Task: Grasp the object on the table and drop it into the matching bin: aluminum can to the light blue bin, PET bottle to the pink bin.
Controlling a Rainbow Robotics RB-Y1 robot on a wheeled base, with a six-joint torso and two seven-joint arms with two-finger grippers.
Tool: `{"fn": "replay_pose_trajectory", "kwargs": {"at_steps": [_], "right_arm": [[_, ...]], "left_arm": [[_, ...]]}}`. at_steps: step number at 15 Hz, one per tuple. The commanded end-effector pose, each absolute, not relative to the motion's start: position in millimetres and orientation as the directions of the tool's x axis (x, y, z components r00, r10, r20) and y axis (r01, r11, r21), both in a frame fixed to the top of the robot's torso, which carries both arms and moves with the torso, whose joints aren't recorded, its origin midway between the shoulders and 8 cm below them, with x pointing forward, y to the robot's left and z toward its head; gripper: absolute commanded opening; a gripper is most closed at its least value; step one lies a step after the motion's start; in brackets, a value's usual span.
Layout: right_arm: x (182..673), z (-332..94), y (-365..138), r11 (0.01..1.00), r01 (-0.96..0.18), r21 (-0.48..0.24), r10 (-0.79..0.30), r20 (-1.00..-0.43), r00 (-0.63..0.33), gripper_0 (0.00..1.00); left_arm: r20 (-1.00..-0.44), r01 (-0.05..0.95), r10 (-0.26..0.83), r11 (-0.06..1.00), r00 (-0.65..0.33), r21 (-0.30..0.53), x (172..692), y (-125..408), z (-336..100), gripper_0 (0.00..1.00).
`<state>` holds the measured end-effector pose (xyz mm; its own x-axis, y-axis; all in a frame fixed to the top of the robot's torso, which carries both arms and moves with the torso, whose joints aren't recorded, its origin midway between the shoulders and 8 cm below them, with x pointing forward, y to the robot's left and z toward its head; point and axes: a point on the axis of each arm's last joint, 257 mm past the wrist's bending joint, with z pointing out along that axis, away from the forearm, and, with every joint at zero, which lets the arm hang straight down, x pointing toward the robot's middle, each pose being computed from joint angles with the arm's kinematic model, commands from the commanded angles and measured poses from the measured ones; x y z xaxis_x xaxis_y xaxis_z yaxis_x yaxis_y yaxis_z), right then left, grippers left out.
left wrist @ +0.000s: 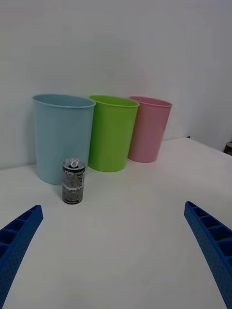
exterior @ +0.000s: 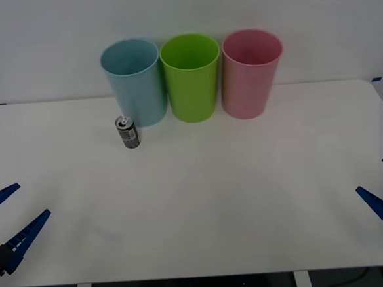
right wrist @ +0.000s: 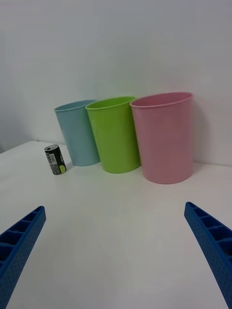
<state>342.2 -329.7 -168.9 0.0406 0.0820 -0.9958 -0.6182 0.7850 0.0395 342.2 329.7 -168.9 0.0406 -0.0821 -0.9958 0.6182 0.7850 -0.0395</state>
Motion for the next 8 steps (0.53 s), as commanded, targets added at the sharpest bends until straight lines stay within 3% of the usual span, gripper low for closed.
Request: {"fn": "replay_pose_trajectory", "kwargs": {"at_steps": [1, 8], "right_arm": [[342.3, -168.9, -329.7, 0.785, -0.618, 0.039, 0.082, -0.996, 0.041, 1.0], [342.3, -168.9, -329.7, 0.785, -0.618, 0.039, 0.082, -0.996, 0.041, 1.0]], "left_arm": [[-0.996, 0.618, -0.082, 0.785, 0.041, -0.039, 342.3, 329.7, -168.9, 1.0], [-0.991, 0.601, -0.126, 0.795, 0.036, -0.079, 342.6, 332.4, -170.7, 1.0]]}}
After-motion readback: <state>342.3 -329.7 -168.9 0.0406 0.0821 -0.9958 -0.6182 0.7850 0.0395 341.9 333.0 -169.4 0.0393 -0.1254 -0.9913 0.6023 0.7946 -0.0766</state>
